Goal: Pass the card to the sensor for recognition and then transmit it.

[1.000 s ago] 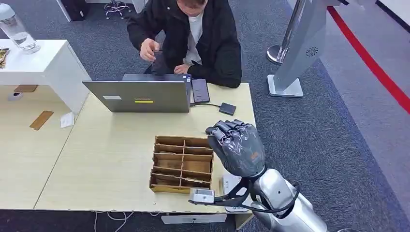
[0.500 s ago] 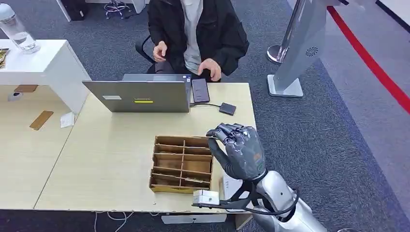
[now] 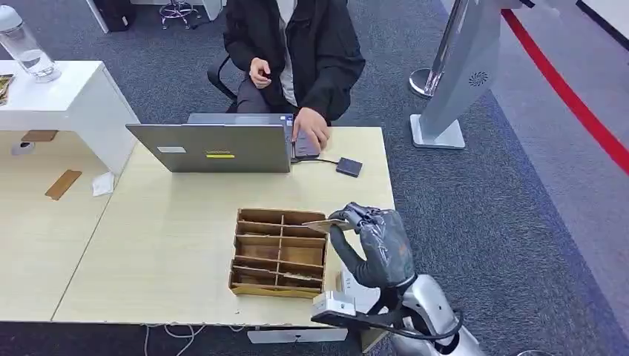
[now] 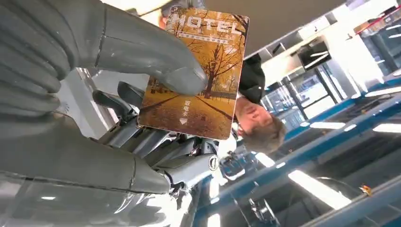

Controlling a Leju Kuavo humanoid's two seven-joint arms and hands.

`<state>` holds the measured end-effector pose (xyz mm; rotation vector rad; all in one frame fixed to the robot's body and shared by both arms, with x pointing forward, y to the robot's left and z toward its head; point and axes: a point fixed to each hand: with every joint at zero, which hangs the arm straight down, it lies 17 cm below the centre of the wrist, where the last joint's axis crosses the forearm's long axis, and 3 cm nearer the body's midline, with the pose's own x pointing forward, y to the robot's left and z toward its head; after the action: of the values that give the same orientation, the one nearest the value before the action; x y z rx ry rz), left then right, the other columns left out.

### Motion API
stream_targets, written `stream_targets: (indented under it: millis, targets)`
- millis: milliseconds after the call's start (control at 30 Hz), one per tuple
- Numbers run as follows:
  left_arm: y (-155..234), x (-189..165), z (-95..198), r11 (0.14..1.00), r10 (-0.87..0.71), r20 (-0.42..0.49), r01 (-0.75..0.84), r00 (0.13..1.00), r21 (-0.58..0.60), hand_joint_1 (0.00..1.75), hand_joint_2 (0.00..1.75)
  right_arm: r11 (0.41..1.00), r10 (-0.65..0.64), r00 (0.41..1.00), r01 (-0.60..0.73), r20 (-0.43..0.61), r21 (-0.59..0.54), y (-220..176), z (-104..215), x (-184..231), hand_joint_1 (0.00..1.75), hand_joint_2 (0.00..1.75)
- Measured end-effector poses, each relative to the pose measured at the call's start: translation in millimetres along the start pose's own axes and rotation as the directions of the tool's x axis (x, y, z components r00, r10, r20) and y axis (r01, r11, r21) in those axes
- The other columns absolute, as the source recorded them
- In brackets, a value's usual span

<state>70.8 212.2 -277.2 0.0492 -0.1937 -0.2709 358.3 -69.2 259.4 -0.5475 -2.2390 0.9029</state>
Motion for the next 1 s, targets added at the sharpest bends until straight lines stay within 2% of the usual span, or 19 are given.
stream_targets:
  millis: [500, 1000]
  targets:
    - [0.7, 1.1, -0.1, 1.0, 0.004, 0.009, -0.004, 1.0, 0.005, 0.0, 0.0, 0.984, -0.173, 0.963, 0.178, -0.207, 0.006, 21.1, 45.4, -28.5, 1.75, 1.75]
    - [0.4, 1.3, 0.0, 1.0, 0.001, 0.011, -0.001, 1.0, 0.005, 0.0, 0.0, 0.973, -0.209, 0.914, 0.231, -0.349, 0.021, 46.5, 73.4, -55.2, 1.75, 1.75]
